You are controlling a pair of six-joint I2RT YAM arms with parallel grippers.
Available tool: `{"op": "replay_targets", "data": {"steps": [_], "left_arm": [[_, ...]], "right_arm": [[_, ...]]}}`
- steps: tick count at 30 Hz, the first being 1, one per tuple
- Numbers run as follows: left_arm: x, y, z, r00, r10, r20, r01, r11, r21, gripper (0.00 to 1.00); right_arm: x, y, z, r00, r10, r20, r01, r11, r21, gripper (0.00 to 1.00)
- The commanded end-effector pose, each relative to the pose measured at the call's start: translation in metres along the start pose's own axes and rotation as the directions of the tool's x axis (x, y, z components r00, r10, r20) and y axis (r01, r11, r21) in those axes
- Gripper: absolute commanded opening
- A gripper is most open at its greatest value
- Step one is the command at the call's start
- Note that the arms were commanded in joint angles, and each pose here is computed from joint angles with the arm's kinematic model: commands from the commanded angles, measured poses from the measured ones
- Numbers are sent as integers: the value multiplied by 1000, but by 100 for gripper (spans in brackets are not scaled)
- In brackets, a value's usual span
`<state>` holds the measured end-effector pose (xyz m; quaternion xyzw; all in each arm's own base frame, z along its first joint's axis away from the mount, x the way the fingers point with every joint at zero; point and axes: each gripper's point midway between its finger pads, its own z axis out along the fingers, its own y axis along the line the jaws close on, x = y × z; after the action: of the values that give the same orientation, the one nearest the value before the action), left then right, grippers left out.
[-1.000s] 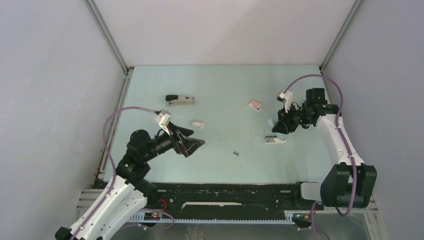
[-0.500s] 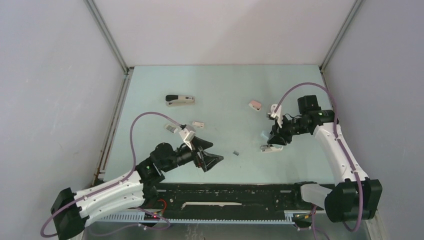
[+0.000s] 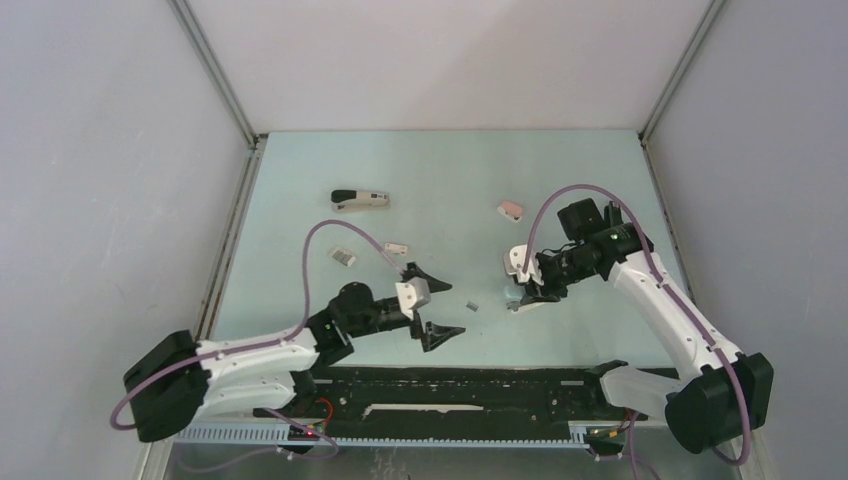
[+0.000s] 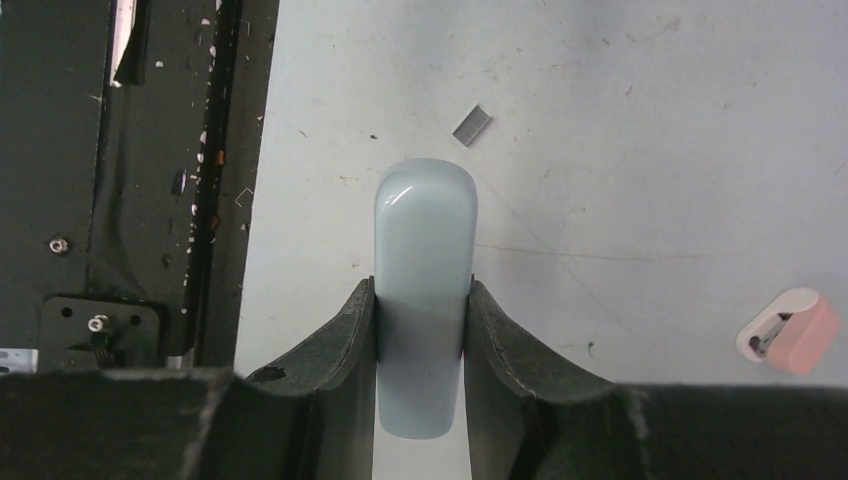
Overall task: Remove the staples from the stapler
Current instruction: Unload the staple at the center of the board.
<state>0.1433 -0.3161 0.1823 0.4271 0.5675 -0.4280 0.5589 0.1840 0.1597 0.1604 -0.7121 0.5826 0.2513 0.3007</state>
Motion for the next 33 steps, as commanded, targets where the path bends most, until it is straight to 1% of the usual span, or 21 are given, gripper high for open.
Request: {"op": "replay_targets", "data": {"steps": [1,6,12,13,18,20,23,28,33], "left_arm": [[-38,-9,31,975,201,99,-212,970,117,98],[-34,-6,57,960,268,76,-276,953,128,95],[-33,-2,85,960,275,55,-280,951,132,81],[-31,-3,88,961,271,51,-276,952,136,80],[-31,-4,99,962,267,46,-271,952,140,74],[-30,-4,102,964,264,43,-267,954,139,69],[-26,-1,107,967,254,29,-256,958,129,64],[-20,1,114,970,242,13,-242,962,127,59],[-21,4,119,972,236,19,-237,966,106,56]], "right_arm": [[-9,-1,2,993,-115,15,115,993,-2,0],[-10,-4,7,993,-117,-1,117,993,-2,0],[-8,-5,11,994,-109,-3,109,994,6,0],[-7,-5,11,994,-106,-5,106,994,5,0],[-8,-5,11,995,-101,-3,101,995,6,0],[-8,-6,11,995,-101,-1,101,995,8,0],[-10,-5,11,995,-103,8,103,995,10,0],[-12,-4,10,993,-112,22,112,994,13,0],[-14,-3,10,993,-112,28,111,994,12,0]]}}
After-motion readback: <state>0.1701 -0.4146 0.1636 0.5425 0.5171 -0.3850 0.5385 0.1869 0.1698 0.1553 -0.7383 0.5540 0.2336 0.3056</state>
